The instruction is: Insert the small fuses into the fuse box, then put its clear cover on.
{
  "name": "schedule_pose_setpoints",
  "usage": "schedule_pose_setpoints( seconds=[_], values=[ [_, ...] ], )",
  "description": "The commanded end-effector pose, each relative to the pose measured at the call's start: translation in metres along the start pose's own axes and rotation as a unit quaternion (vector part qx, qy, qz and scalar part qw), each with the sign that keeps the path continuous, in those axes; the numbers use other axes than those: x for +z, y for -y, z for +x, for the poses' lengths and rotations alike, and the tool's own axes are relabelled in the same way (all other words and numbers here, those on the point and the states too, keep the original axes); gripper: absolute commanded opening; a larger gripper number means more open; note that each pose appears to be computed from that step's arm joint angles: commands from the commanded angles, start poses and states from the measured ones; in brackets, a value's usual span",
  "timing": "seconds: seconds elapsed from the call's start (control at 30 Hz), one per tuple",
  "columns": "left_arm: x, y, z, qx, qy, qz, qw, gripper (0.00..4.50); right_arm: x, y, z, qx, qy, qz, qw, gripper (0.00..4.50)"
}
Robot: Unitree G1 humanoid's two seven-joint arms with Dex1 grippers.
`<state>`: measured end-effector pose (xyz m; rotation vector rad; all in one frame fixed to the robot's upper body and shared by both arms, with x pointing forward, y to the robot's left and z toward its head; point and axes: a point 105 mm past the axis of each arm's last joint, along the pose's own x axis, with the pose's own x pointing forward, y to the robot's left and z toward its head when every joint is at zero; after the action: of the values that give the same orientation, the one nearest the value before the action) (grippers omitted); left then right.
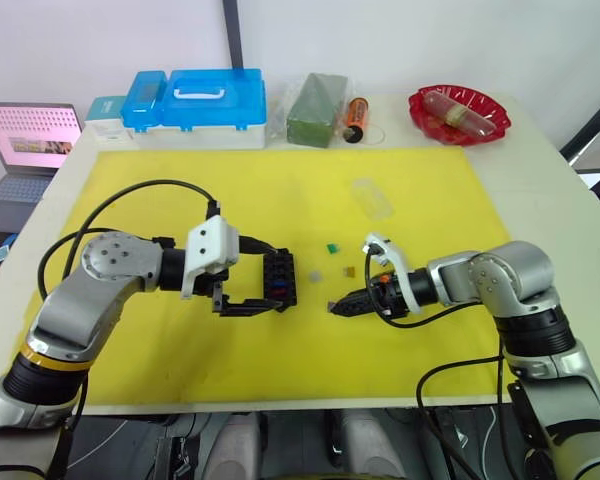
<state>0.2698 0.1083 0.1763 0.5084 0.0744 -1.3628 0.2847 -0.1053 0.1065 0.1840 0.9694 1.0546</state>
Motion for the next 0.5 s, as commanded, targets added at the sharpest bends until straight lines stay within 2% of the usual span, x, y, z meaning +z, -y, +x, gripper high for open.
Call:
schedule_pose_setpoints(
  seconds=[0.03,0.07,0.1,0.4,0.5],
  values=[
    [0.006,0.000,-0.002,0.004,0.006,0.015,1.000,4.50,0.004,-0.003,-0.001,0.007,0.005,-0.006,1.000,0.38],
    [0.005,0.000,-0.002,0.004,0.006,0.014,1.000,4.50,0.004,-0.003,-0.002,0.007,0.006,-0.006,1.000,0.08],
    [0.005,0.000,-0.002,0.004,0.006,0.014,1.000,4.50,0.004,-0.003,-0.002,0.006,0.006,-0.006,1.000,0.01],
    [0.004,-0.001,-0.003,0.006,0.005,0.013,1.000,4.50,0.016,-0.008,-0.009,0.004,0.022,-0.030,0.999,0.01],
    [0.000,-0.005,-0.008,0.016,-0.003,0.007,1.000,4.50,0.040,-0.028,-0.016,0.011,0.045,-0.085,0.995,0.01]
  ],
)
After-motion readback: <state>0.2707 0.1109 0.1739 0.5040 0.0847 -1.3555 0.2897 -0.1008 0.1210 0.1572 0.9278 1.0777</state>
